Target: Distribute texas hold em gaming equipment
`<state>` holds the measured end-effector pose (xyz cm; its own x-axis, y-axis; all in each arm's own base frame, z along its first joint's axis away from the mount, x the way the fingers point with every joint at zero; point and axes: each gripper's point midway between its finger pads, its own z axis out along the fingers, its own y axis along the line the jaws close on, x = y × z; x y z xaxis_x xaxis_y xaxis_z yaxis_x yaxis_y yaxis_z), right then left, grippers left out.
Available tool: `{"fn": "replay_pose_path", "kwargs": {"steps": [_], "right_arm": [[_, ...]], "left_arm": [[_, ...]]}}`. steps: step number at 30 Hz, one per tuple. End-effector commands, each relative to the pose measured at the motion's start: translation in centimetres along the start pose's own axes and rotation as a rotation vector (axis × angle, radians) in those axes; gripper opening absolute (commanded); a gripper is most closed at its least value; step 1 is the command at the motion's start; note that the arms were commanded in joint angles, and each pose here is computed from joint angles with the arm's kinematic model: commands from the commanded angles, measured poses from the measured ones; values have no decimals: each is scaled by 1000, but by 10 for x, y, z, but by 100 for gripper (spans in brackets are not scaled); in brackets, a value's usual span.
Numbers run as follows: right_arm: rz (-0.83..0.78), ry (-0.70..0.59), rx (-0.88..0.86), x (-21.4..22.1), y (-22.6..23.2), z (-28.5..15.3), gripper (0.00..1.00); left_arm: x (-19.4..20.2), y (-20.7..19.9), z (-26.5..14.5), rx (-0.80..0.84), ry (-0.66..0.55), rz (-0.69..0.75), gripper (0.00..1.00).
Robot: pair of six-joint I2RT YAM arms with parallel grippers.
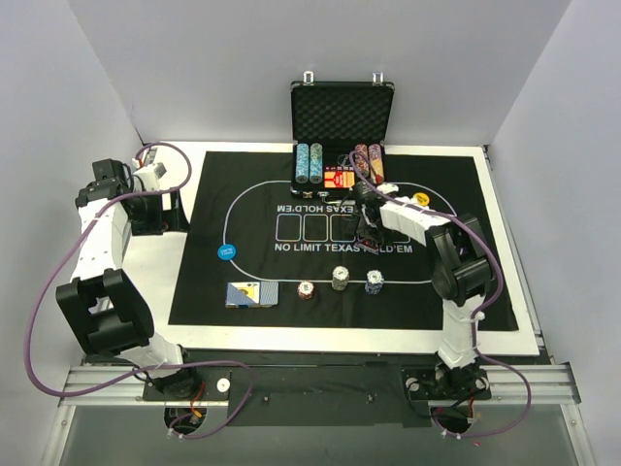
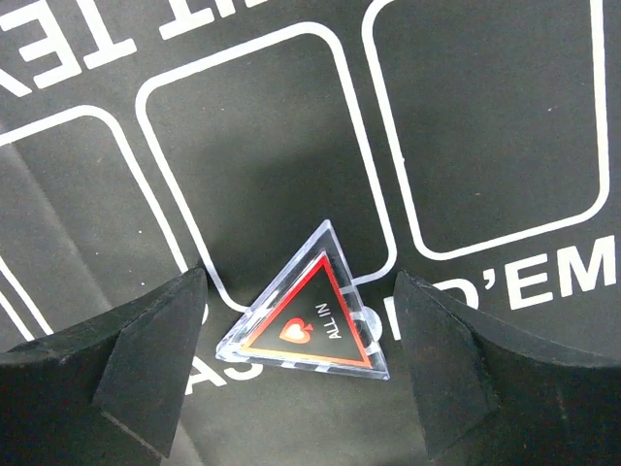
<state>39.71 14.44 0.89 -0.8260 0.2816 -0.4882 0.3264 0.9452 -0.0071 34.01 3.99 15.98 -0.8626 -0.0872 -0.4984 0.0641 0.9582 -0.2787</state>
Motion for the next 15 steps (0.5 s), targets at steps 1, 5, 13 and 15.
{"fn": "replay_pose_path", "kwargs": {"steps": [1, 5, 13, 15], "right_arm": [[33, 22, 87, 13, -31, 10, 72], [52, 16, 100, 15, -43, 5, 71], [106, 14, 133, 33, -81, -11, 65], [112, 11, 146, 38, -89, -15, 64]], "left_arm": [[-13, -8, -19, 0, -57, 46, 97], [-14, -8, -22, -5, -62, 50, 97], [-16, -7, -25, -11, -67, 65, 97], [-15, -7, -25, -11, -68, 69, 97]]}}
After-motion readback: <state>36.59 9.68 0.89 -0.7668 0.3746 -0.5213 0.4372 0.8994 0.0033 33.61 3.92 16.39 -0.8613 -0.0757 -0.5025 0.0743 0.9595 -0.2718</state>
